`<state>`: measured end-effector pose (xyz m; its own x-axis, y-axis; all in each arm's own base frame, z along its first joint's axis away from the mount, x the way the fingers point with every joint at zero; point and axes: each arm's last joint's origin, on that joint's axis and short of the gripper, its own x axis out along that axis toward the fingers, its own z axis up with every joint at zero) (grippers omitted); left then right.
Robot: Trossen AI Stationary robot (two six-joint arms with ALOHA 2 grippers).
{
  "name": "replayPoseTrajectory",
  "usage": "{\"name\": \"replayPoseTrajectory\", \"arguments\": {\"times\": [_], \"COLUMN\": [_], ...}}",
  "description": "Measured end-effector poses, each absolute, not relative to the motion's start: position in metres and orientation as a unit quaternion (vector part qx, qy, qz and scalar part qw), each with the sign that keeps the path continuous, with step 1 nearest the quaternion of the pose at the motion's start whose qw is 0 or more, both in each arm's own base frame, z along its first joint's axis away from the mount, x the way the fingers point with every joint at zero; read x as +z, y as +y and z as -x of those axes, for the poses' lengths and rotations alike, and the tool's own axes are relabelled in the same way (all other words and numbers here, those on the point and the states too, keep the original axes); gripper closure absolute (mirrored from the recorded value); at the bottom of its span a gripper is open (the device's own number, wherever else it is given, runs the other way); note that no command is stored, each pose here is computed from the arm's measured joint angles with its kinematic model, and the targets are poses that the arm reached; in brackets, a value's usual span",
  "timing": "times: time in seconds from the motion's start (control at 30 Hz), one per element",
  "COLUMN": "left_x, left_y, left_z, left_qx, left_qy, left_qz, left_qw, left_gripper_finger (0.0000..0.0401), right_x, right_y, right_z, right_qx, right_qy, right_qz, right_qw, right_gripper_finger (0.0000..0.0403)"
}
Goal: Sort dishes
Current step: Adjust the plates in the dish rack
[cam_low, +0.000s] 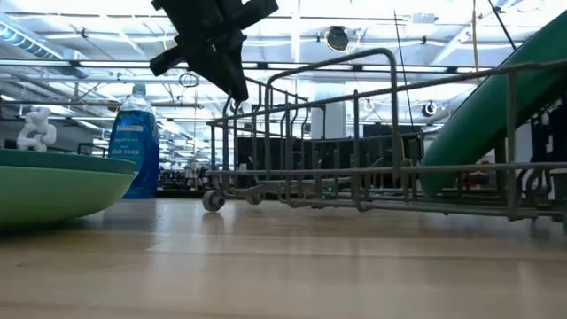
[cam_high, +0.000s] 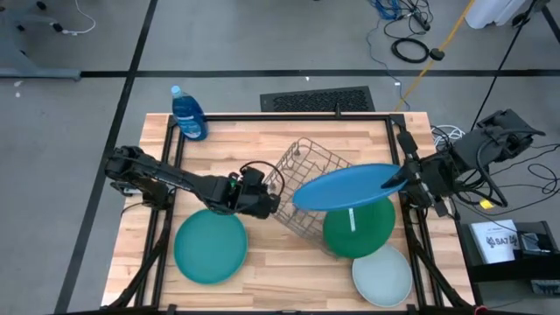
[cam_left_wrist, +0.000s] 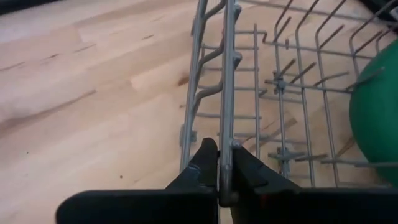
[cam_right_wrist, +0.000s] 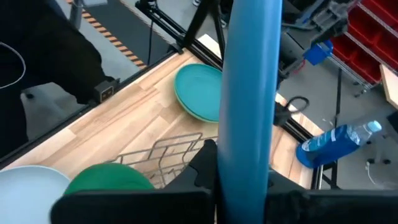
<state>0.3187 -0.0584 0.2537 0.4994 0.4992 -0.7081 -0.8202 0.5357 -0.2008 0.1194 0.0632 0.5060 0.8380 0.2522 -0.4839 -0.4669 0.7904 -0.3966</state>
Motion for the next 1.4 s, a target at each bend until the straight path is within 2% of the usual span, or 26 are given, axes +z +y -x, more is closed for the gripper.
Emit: {"name": "replayPoseTrajectory", "arguments": {"times": [0.17,0.43,0.5,0.6,0.77,0.87,0.93,1.0,1.2,1.4], "left_x": [0.257,0.258,0.261,0.278,0.307,0.314,0.317,0.318,0.317,0.291], "left_y": [-0.057,-0.054,-0.057,-0.061,-0.054,-0.042,-0.03,-0.012,0.051,0.093], "left_z": [-0.319,-0.32,-0.319,-0.322,-0.337,-0.346,-0.349,-0.351,-0.355,-0.364], "left_qx": [0.431,0.422,0.412,0.381,0.278,0.167,0.095,0.051,0.02,-0.003], "left_qy": [0.257,0.271,0.282,0.296,0.329,0.354,0.363,0.363,0.349,0.368], "left_qz": [0.228,0.211,0.164,0.048,-0.158,-0.256,-0.286,-0.293,-0.24,-0.189], "left_qw": [0.834,0.839,0.851,0.875,0.888,0.884,0.882,0.883,0.906,0.91], "left_gripper_finger": [0.0355,0.0223,0.0193,0.017,0.0164,0.0164,0.0164,0.0164,0.0164,0.0185], "right_x": [0.503,0.499,0.498,0.496,0.497,0.498,0.498,0.498,0.5,0.502], "right_y": [0.063,0.07,0.073,0.076,0.078,0.08,0.08,0.08,0.081,0.081], "right_z": [-0.119,-0.131,-0.136,-0.141,-0.145,-0.147,-0.148,-0.148,-0.149,-0.15], "right_qx": [0.188,0.181,0.181,0.181,0.181,0.18,0.179,0.177,0.176,0.175], "right_qy": [0.233,0.249,0.251,0.258,0.252,0.245,0.245,0.245,0.234,0.221], "right_qz": [0.223,0.198,0.199,0.201,0.199,0.195,0.191,0.185,0.176,0.182], "right_qw": [0.928,0.931,0.93,0.928,0.93,0.932,0.934,0.935,0.94,0.942], "right_gripper_finger": [0.039,0.039,0.039,0.039,0.039,0.039,0.039,0.039,0.039,0.039]}}
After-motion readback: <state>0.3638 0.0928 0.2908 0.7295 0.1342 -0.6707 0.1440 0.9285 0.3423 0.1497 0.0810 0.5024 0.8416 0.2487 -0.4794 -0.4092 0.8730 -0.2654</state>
